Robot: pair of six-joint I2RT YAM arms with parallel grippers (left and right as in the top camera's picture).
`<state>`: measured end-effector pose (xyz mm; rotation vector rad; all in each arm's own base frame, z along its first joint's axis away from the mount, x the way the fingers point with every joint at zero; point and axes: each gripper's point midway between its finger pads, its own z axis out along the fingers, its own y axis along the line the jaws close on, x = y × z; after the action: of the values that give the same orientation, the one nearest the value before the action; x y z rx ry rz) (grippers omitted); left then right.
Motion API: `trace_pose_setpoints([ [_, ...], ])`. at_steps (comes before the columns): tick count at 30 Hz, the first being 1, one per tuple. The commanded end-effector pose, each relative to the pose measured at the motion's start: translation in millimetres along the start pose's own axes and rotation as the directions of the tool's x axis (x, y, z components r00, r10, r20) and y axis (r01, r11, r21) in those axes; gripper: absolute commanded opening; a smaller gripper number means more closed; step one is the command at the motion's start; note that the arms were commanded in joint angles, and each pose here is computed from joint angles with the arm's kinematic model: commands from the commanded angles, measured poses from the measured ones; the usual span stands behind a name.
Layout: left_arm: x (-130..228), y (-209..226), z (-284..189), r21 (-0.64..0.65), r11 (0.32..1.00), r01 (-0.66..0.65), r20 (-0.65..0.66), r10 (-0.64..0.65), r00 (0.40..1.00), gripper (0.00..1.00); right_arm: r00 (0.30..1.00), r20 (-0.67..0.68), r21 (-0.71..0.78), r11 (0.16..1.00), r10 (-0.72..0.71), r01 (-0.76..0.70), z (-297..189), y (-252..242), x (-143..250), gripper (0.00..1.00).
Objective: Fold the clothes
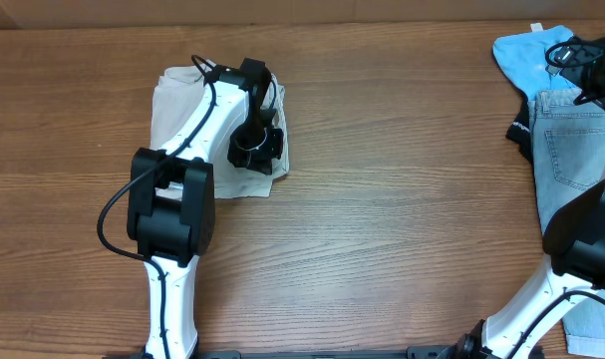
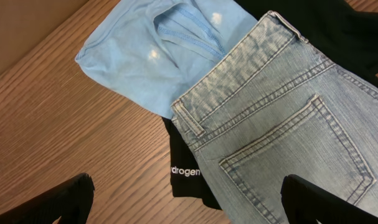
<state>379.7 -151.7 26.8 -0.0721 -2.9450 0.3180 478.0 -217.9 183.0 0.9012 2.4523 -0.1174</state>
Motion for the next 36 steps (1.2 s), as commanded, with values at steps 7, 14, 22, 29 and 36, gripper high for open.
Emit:
trace_pose_setpoints([
  [7, -26.8, -23.4, -107.8, -0.02, 0.99, -0.137, 0.189, 0.138, 0.972, 0.53, 1.0, 0.026, -0.012, 1.0, 0.005, -0.005, -8.8, 3.9, -6.7, 1.0],
  [14, -75.6, 58.6, -180.0, -0.262, 0.964, 0.049, 0.445, 0.075, 0.892, 1.0, 1.0, 0.026, -0.012, 1.0, 0.005, -0.005, -8.8, 3.8, -6.8, 1.0],
  [22, -72.0, 190.0, -182.1, 0.007, 0.933, 0.361, 0.458, -0.324, 0.828, 1.0, 1.0, 0.026, -0.011, 1.0, 0.005, -0.005, -8.8, 3.7, -6.7, 1.0],
  [29, -49.7, 208.4, -140.4, 0.404, 0.905, 0.137, 0.351, -0.292, 0.89, 1.0, 1.0, 0.026, -0.012, 1.0, 0.005, -0.005, -8.8, 3.7, -6.8, 1.0],
  [36, -39.8, 208.3, -93.2, 0.45, 0.892, 0.044, 0.34, -0.217, 0.915, 1.0, 1.0, 0.026, -0.012, 1.0, 0.005, -0.005, -8.8, 3.9, -6.8, 1.0],
])
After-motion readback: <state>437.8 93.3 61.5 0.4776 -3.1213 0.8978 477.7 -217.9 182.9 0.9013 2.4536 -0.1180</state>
